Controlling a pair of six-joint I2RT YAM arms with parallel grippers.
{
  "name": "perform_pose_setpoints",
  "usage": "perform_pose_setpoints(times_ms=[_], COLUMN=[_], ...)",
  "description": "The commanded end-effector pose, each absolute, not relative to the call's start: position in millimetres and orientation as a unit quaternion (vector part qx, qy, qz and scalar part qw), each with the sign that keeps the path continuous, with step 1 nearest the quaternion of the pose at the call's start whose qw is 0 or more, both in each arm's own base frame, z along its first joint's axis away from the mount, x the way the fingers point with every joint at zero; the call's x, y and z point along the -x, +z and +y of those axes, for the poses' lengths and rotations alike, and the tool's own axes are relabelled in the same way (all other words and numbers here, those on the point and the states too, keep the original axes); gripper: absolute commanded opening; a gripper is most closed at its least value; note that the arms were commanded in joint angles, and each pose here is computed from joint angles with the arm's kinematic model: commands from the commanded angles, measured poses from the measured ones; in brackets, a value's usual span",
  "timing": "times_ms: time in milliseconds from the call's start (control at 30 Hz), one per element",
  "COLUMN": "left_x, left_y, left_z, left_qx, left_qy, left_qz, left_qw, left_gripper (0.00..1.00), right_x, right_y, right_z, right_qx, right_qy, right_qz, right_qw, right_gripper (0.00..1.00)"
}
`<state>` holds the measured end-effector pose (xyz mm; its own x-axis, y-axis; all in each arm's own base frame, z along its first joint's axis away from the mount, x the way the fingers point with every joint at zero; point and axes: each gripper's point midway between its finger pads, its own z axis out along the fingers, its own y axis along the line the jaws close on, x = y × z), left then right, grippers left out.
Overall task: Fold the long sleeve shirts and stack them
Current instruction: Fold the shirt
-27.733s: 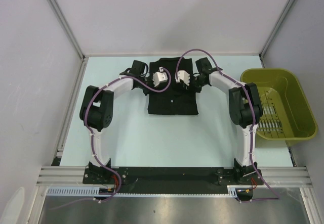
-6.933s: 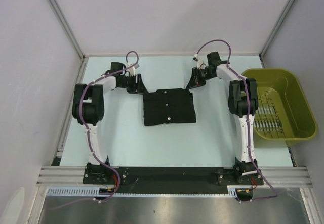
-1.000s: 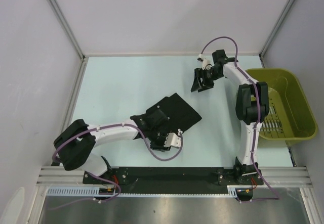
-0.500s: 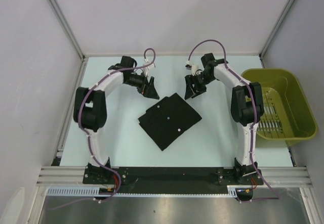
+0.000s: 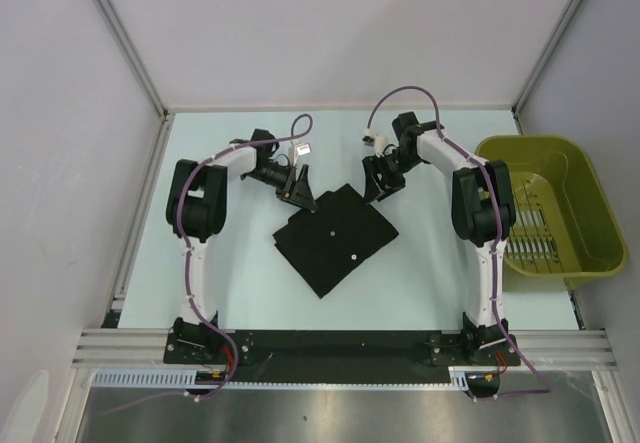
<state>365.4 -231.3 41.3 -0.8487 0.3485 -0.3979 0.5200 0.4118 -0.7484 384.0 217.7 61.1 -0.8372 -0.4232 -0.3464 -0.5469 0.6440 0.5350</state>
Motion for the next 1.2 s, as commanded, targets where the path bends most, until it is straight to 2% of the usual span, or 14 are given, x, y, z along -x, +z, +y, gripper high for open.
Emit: perform_pose_setpoints(times_ms=[0, 133, 167, 267, 433, 533, 567, 600, 767, 900, 1000, 1167], left_x=[-339.6, -323.7, -322.4, -321.3, -340.8, -364.1, -369.9, -381.0, -411.7, -466.8, -505.3, -523.4], left_y=[10.6, 7.4, 7.5, 11.6, 18.8, 34.8, 39.9, 52.4, 87.6, 145.9, 199.3, 237.0], left_z=[-232.4, -238.7, -240.4, -245.6, -245.2, -236.7, -233.5, -228.0, -199.4, -150.2, -121.6, -124.7], left_qx=[-0.266, -0.263, -0.259, -0.243, -0.222, -0.186, -0.177, -0.178, -0.228, -0.33, -0.384, -0.455], left_qy=[-0.46, -0.473, -0.479, -0.498, -0.504, -0.51, -0.508, -0.501, -0.424, -0.232, -0.094, 0.054], left_qz=[0.847, 0.841, 0.839, 0.833, 0.834, 0.838, 0.84, 0.842, 0.864, 0.881, 0.861, 0.806], left_qw=[0.03, 0.01, 0.007, 0.005, 0.037, 0.061, 0.067, 0.088, 0.146, 0.246, 0.32, 0.375], left_gripper=[0.75, 0.65, 0.59, 0.55, 0.36, 0.21, 0.07, 0.0, 0.0, 0.0, 0.0, 0.0], right_x=[-391.1, -392.8, -393.1, -392.5, -391.5, -390.7, -390.3, -390.7, -392.4, -397.9, -400.8, -398.5], right_y=[65.9, 66.7, 67.5, 68.3, 71.4, 75.5, 75.7, 78.3, 85.6, 94.2, 103.0, 111.9], right_z=[215.5, 212.5, 212.1, 212.0, 214.8, 214.2, 214.1, 213.6, 200.3, 187.0, 179.8, 179.3], right_qx=[0.27, 0.262, 0.261, 0.259, 0.256, 0.257, 0.256, 0.256, 0.238, 0.227, 0.207, 0.167], right_qy=[0.328, 0.331, 0.332, 0.334, 0.339, 0.34, 0.34, 0.34, 0.341, 0.336, 0.341, 0.372], right_qz=[0.899, 0.9, 0.9, 0.9, 0.899, 0.898, 0.898, 0.898, 0.9, 0.901, 0.9, 0.893], right_qw=[0.107, 0.106, 0.107, 0.105, 0.105, 0.11, 0.11, 0.114, 0.13, 0.157, 0.177, 0.189], right_gripper=[0.64, 0.64, 0.64, 0.64, 0.64, 0.64, 0.64, 0.64, 0.64, 0.64, 0.64, 0.65])
